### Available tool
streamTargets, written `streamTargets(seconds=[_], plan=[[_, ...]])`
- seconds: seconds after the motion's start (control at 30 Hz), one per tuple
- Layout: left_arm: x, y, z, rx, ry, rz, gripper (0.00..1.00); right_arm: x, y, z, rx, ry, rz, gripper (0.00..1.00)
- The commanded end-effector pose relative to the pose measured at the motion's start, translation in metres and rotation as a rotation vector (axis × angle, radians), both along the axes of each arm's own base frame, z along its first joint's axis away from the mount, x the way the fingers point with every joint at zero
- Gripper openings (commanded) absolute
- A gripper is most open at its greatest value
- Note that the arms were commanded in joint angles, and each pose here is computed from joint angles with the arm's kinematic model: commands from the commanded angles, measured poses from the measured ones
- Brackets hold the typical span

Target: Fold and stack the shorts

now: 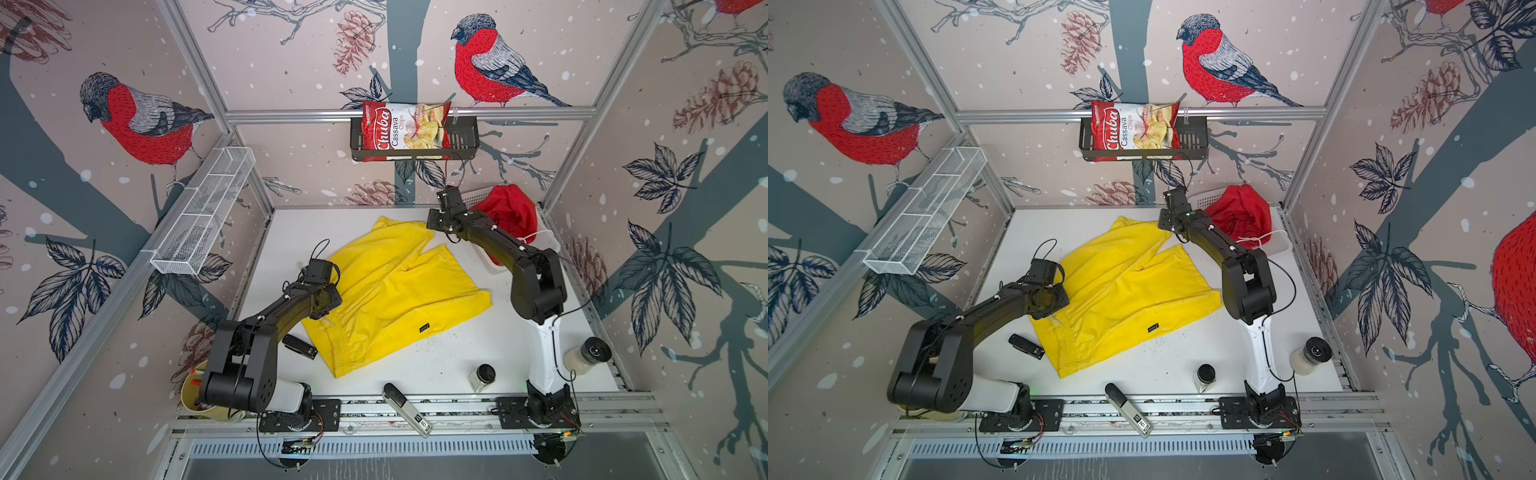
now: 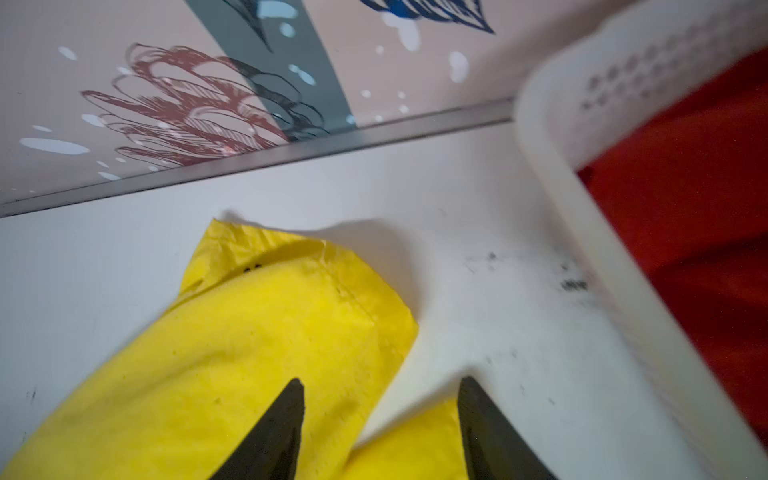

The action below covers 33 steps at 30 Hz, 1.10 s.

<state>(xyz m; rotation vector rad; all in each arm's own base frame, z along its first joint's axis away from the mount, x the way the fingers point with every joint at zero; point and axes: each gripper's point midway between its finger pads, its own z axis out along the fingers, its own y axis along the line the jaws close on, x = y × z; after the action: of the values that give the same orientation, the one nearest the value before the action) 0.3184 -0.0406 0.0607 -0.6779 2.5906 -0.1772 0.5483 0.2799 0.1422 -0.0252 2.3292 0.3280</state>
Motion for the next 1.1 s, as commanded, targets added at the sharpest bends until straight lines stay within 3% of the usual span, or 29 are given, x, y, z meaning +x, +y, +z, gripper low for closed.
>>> streamTargets(seconds=[0.0,0.17,0.53,0.7,0.93,1.07], plan=[[0.008,-0.003,0.035,-0.005,-0.040,-0.023,0.50,0.004,0.024,-0.018,-0.071,0.018,0.067,0.61],[0.031,-0.003,0.061,0.022,-0.079,-0.034,0.51,-0.003,0.048,-0.051,-0.114,0.061,0.121,0.57],[0.015,-0.005,0.017,0.003,0.020,-0.030,0.53,-0.076,0.005,-0.127,-0.202,0.226,0.110,0.53],[0.011,-0.006,0.014,-0.005,0.019,-0.037,0.54,-0.110,-0.023,-0.131,-0.206,0.263,0.070,0.52],[0.009,-0.013,-0.010,-0.028,0.060,-0.072,0.54,-0.195,-0.075,-0.140,-0.198,0.362,0.023,0.51],[0.013,-0.019,-0.025,-0.044,0.092,-0.085,0.53,-0.186,-0.081,-0.105,-0.174,0.308,0.019,0.52]])
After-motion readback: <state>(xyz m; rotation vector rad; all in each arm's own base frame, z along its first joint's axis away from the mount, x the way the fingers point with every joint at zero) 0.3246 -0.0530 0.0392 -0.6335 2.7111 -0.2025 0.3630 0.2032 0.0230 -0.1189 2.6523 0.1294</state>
